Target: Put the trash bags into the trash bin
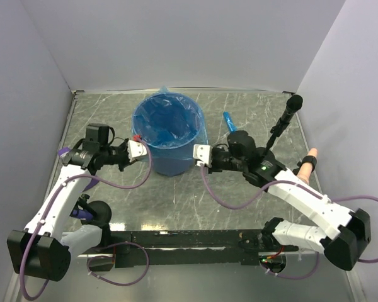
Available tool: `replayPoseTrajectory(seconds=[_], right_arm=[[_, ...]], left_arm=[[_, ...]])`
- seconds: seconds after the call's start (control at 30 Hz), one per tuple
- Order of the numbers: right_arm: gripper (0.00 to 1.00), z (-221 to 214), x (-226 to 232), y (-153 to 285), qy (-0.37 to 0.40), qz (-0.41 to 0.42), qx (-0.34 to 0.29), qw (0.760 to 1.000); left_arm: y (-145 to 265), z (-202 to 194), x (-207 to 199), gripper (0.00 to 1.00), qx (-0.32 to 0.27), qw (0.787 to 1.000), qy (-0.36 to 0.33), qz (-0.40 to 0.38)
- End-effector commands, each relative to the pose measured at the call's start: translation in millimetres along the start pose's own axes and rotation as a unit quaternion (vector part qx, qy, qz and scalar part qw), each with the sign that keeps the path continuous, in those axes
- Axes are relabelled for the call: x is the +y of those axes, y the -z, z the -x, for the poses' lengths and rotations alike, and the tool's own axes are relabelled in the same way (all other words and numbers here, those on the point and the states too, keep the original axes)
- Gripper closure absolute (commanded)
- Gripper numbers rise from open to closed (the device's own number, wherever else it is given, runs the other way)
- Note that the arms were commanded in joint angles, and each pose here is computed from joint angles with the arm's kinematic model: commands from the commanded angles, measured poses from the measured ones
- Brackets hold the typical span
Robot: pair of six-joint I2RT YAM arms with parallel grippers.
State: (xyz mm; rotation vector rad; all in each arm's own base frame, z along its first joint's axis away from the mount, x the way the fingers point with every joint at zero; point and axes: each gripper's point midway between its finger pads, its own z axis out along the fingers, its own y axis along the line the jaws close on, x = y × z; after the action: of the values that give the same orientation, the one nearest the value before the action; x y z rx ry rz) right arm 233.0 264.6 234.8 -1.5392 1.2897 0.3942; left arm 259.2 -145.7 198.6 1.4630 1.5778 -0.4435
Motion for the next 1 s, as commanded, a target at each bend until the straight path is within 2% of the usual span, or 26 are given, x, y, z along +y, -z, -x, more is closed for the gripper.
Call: replayPoseTrajectory(seconds=[0.0,0.17,0.23,0.27,0.3,0.33,0.43,0.6,0.7,0.73,0.87,0.97], right_arm=[[1.00,-6.0,-8.8,-24.2,-0.017,-0.017,-0.009,1.000],[1.00,-29.1,-9.3,-42.6,-0.080,-0.023,0.028,0.996],[0.97,-30.4,-6.6,-38.4,-0.098,-0.020,0.033,0.994],[0.85,-30.5,-5.0,-34.5,-0.104,-0.018,0.037,0.994],[0.71,-31.3,-5.9,-29.9,-0.110,-0.022,0.044,0.993],[0.64,-33.9,-7.4,-24.6,-0.117,-0.028,0.057,0.991],[0.54,-41.5,-5.2,1.0,-0.132,-0.026,0.083,0.987],[0.41,-46.7,-7.4,42.7,-0.139,-0.042,0.096,0.985],[0.37,-37.8,-28.3,59.9,-0.157,-0.070,0.093,0.981],[0.36,-33.5,-40.5,64.4,-0.162,-0.085,0.092,0.979],[0.28,-5.1,-97.1,77.3,-0.193,-0.144,0.063,0.968],[0.27,18.9,-136.0,77.7,-0.221,-0.166,0.035,0.960]], left_arm=[[-10.6,-12.1,5.8,0.99,0.001,1.000,-0.002,0.015],[-24.8,-34.3,11.0,0.99,0.008,0.999,0.029,0.045],[-24.8,-40.6,9.8,0.82,0.015,0.998,0.031,0.055],[-23.8,-43.4,7.7,0.70,0.019,0.998,0.030,0.057],[-21.1,-43.1,6.0,0.61,0.020,0.998,0.027,0.061],[-18.8,-43.5,3.9,0.54,0.022,0.997,0.027,0.064],[-7.9,-42.3,-5.0,0.41,0.028,0.997,0.022,0.073],[13.8,-32.7,-23.7,0.28,0.038,0.996,0.049,0.071],[28.4,-18.0,-24.6,0.23,0.036,0.993,0.072,0.083],[32.9,-13.2,-22.2,0.19,0.035,0.992,0.080,0.092],[49.8,15.2,2.4,0.16,0.025,0.987,0.096,0.127],[63.8,46.4,32.5,0.16,0.015,0.985,0.091,0.147]])
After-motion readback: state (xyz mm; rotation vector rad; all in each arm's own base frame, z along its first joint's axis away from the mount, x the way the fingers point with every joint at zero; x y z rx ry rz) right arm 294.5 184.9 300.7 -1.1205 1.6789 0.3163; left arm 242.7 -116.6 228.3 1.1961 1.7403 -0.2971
